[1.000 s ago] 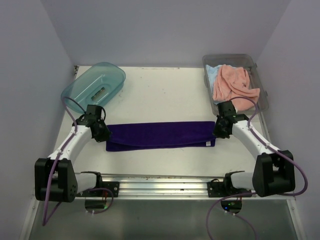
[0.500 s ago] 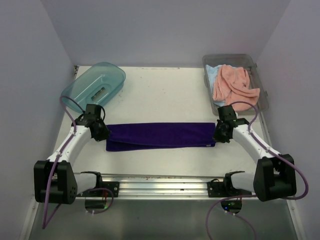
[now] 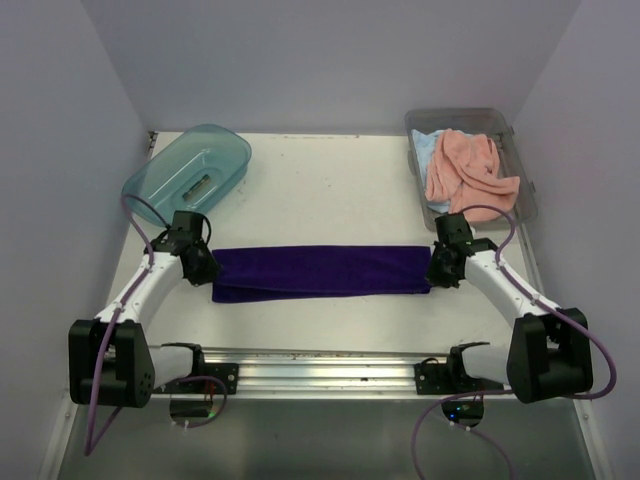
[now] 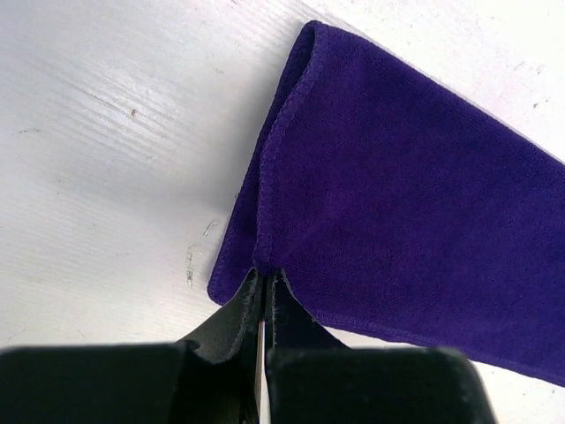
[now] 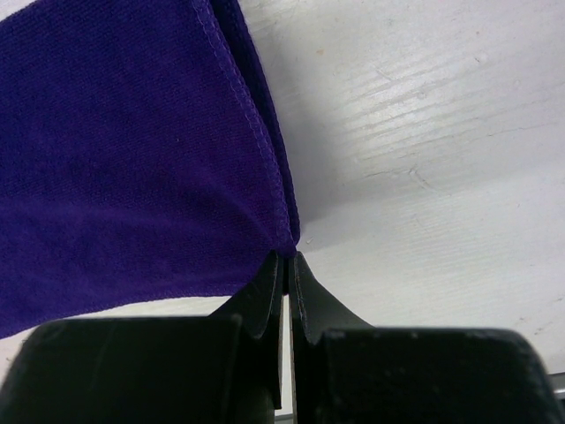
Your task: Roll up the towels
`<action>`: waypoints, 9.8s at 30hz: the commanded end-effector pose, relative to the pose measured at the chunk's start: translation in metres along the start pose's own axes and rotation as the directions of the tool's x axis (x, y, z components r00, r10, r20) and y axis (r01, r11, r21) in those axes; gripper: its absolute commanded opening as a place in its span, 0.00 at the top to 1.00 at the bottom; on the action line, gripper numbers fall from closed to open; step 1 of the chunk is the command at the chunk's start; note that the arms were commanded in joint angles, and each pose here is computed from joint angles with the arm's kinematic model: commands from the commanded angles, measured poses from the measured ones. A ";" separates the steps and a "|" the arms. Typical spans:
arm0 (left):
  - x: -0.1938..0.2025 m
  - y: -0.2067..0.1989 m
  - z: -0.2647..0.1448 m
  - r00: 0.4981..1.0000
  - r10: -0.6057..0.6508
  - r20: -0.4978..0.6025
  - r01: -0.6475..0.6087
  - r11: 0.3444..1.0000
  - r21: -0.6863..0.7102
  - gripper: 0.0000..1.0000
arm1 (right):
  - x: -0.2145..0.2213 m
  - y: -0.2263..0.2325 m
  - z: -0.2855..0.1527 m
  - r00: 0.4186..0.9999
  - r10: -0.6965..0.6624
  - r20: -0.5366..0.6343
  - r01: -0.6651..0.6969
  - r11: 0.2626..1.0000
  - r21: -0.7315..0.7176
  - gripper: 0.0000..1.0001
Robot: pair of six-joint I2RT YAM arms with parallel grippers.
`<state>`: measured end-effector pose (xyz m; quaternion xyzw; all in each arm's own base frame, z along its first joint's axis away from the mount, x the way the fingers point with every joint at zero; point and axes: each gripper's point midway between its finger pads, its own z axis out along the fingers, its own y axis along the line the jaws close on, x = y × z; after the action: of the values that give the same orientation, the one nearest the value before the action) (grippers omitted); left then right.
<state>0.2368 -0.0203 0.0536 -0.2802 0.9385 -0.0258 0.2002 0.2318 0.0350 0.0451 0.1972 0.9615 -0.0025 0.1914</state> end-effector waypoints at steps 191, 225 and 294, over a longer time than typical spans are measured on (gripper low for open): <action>0.036 -0.123 0.002 0.951 0.286 -0.115 -0.267 0.951 0.155 0.56 | -0.106 0.065 -0.143 0.903 -0.077 0.423 0.106 0.993 -0.045 1.00; 0.062 -0.078 0.052 0.946 0.218 -0.238 -0.192 0.973 0.130 0.95 | 0.061 0.376 -0.114 0.828 -0.463 0.315 0.555 0.755 -0.349 1.00; 0.039 -0.129 0.045 0.911 0.387 -0.138 -0.356 0.912 0.205 0.83 | -0.008 0.192 0.046 0.942 -0.336 -0.015 0.324 0.919 -0.225 0.99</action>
<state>0.2876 -0.1671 0.0192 -0.0794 0.9817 -0.1164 0.1279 0.3184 0.2052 0.0183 0.0351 0.9817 0.0767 0.1709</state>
